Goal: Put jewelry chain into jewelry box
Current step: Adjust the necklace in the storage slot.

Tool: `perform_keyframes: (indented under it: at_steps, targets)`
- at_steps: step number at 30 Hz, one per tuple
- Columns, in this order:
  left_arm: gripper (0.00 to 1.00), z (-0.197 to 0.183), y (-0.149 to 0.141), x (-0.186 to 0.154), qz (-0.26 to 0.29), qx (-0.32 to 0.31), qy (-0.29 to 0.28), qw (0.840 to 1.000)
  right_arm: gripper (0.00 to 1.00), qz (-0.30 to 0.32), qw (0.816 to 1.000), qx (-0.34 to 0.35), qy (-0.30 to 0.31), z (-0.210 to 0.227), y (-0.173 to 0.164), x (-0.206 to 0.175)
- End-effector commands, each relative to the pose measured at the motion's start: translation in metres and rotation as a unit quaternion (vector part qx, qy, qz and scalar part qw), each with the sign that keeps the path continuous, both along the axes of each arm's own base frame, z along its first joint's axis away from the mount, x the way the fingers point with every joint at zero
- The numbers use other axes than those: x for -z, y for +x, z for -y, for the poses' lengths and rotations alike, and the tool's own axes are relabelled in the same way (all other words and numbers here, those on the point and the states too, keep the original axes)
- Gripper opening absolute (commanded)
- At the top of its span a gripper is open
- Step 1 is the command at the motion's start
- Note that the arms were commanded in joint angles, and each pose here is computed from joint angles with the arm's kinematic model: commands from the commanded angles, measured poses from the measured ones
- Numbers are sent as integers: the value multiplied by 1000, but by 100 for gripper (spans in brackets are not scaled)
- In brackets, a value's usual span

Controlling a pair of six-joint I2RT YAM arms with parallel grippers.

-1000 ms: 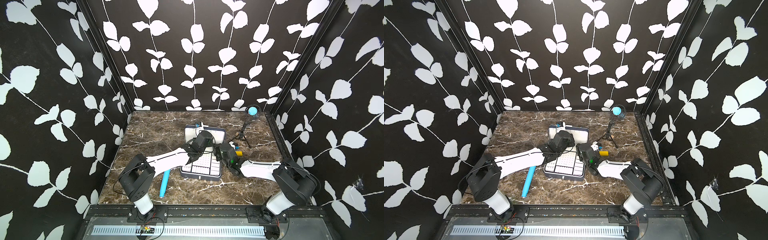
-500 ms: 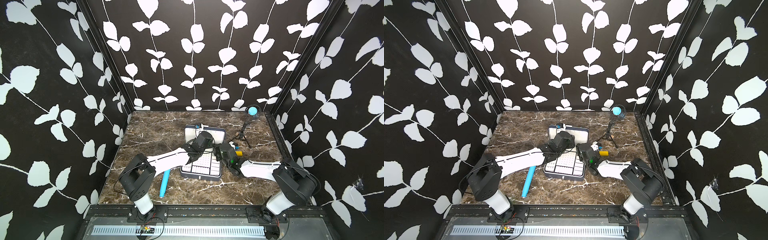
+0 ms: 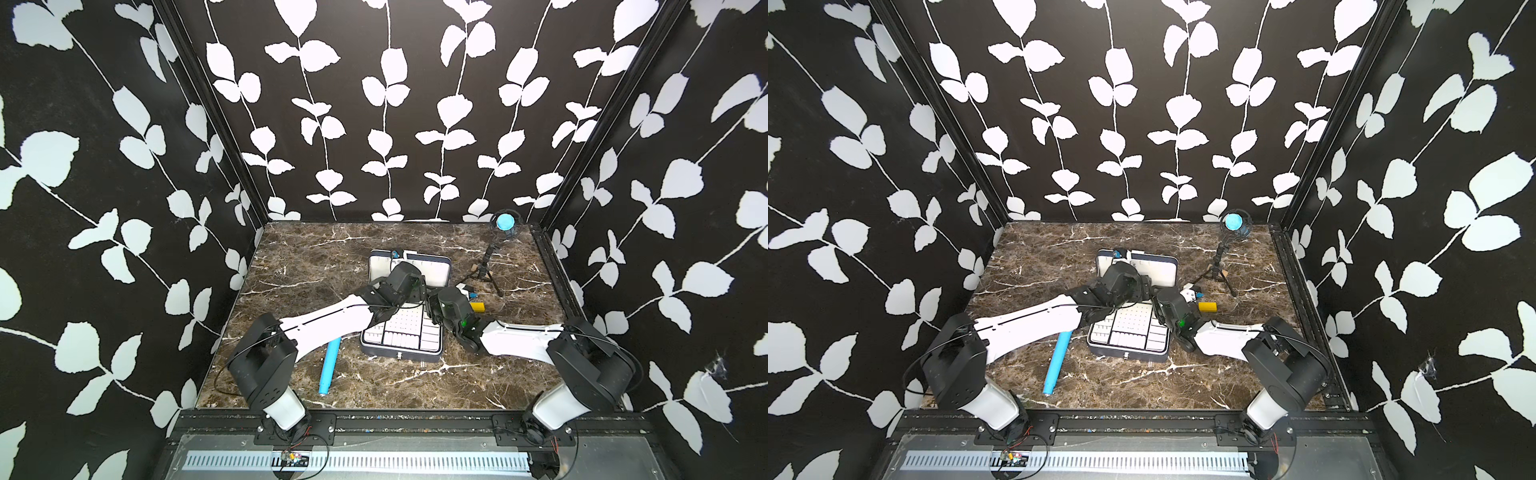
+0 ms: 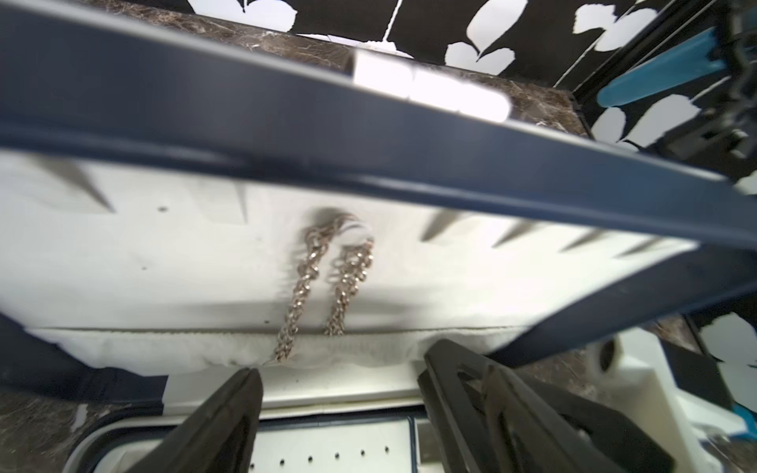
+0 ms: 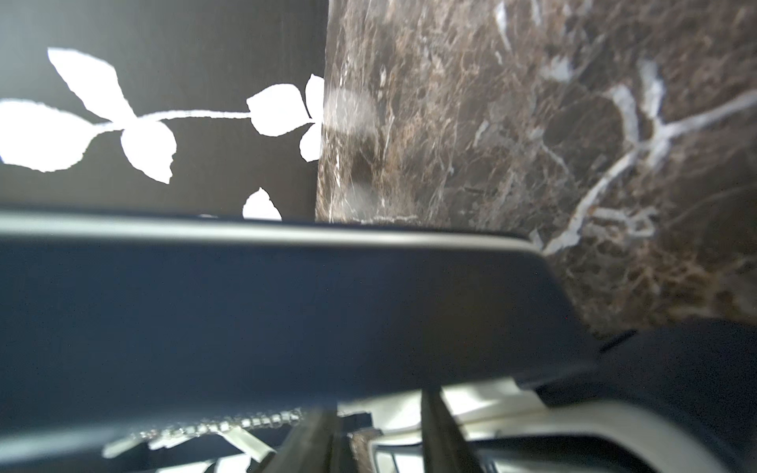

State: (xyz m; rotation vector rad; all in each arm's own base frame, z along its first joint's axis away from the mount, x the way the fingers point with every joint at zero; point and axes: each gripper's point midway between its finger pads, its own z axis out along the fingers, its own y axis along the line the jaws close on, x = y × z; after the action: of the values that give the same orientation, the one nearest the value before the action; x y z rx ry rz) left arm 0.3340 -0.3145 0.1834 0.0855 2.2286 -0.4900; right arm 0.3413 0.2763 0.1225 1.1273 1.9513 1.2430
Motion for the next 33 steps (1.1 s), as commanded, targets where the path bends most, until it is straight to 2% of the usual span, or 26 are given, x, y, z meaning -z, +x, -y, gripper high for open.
perform_keyframes:
  at_steps: [1,7,10,11,13,15,21,23,24,25,26,27,29,30,32,33]
  targets:
    - [90,-7,-12,-42,21,22,-7,1000,50,18,1000,-18,-7,-3,-6,-15]
    - [90,-35,-26,-77,50,15,4,999,72,38,997,-65,-24,-3,-23,-24]
    - [91,-63,-32,-92,69,-9,26,997,78,72,988,-127,-48,-6,-40,-36]
    - [91,-73,-32,-95,70,-18,28,997,80,87,979,-168,-70,-9,-51,-43]
    - [91,-92,-31,-93,59,-31,23,998,81,119,956,-233,-135,-10,-68,-52]
    - [91,-113,-29,-83,35,-54,9,998,83,147,919,-284,-229,0,-85,-58]
    - [90,-162,-26,-43,0,-119,-20,993,85,256,815,-316,-412,49,-104,-103]
    - [90,-177,-29,-31,-4,-143,-10,990,86,268,788,-305,-463,67,-104,-112]
    - [91,-187,-30,-28,-3,-164,2,986,87,258,785,-282,-488,80,-101,-114]
    - [91,-198,-32,-25,-2,-187,16,982,89,241,787,-249,-511,96,-96,-114]
    - [92,-208,-32,-26,4,-208,35,978,97,229,786,-219,-531,109,-92,-115]
    - [96,-217,-31,-28,12,-222,53,973,99,224,791,-186,-539,119,-87,-117]
    - [98,-234,-28,-31,32,-271,74,959,99,200,812,-84,-542,145,-76,-117]
    - [98,-240,-26,-33,44,-287,83,953,99,192,810,-31,-553,160,-71,-119]
    - [98,-246,-19,-38,80,-289,118,947,99,195,786,38,-586,179,-64,-129]
    - [98,-247,-15,-39,92,-285,135,944,99,205,766,43,-607,180,-59,-133]
